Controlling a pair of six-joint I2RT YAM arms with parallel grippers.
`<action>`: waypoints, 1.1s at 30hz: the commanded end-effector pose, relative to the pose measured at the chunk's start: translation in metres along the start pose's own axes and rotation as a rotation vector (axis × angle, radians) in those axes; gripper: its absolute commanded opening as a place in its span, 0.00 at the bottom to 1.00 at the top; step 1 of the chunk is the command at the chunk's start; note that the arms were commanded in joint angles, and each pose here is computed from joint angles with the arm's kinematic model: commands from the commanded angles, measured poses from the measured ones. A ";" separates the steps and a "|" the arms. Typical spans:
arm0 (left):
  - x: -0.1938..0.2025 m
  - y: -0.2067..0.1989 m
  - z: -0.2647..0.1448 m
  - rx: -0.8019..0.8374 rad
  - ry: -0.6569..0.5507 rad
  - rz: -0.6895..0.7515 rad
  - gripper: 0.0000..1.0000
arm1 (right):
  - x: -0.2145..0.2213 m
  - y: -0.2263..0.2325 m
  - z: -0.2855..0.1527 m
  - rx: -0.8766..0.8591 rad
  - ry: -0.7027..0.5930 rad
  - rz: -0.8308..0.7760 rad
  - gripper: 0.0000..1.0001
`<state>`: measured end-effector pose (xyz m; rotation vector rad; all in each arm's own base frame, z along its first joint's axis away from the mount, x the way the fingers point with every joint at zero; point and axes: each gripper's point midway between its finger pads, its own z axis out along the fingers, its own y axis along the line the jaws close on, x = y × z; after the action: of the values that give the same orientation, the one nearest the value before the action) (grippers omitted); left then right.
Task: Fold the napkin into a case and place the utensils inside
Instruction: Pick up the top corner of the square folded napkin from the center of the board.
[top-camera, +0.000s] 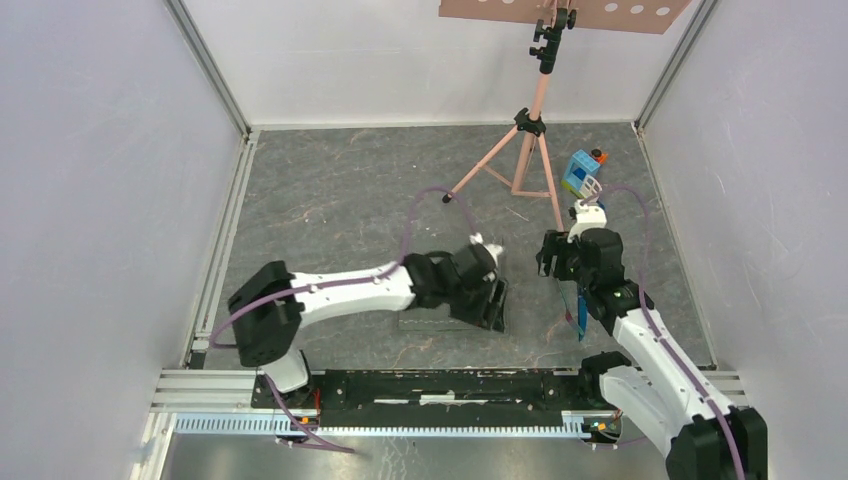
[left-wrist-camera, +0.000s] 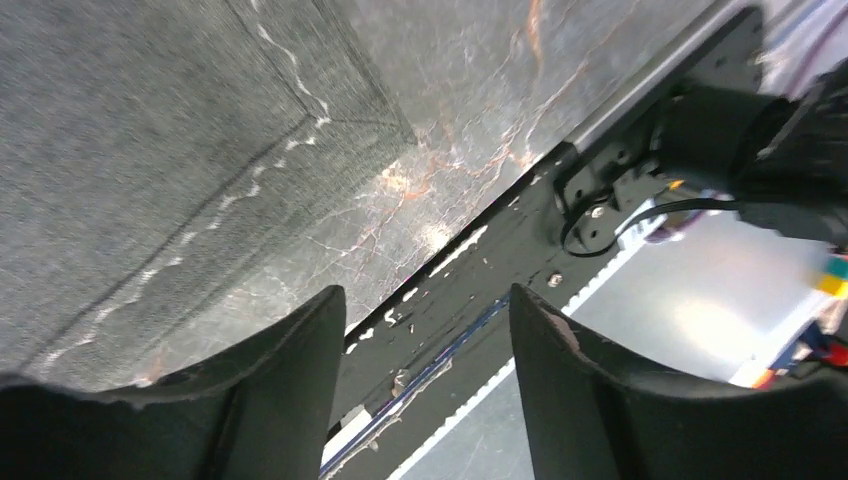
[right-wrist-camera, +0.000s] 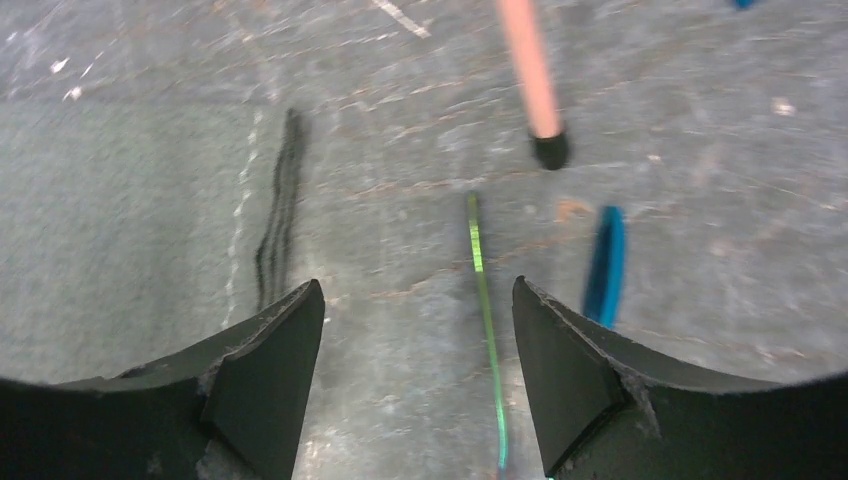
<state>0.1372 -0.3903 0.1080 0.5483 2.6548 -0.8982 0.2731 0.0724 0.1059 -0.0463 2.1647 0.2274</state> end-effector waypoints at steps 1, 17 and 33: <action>0.012 0.014 0.020 -0.213 0.014 0.099 0.65 | -0.001 -0.040 -0.008 0.181 -0.047 0.042 0.72; -0.017 -0.001 0.071 -0.343 -0.083 0.092 0.40 | 0.018 -0.051 -0.004 0.191 -0.038 0.036 0.58; 0.003 0.004 0.096 -0.449 -0.033 0.146 0.43 | 0.022 -0.045 -0.002 0.155 -0.034 0.032 0.58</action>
<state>0.1489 -0.4437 0.0280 0.6322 2.6398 -0.2871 0.2584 0.0276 0.0756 0.0930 2.1877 0.0670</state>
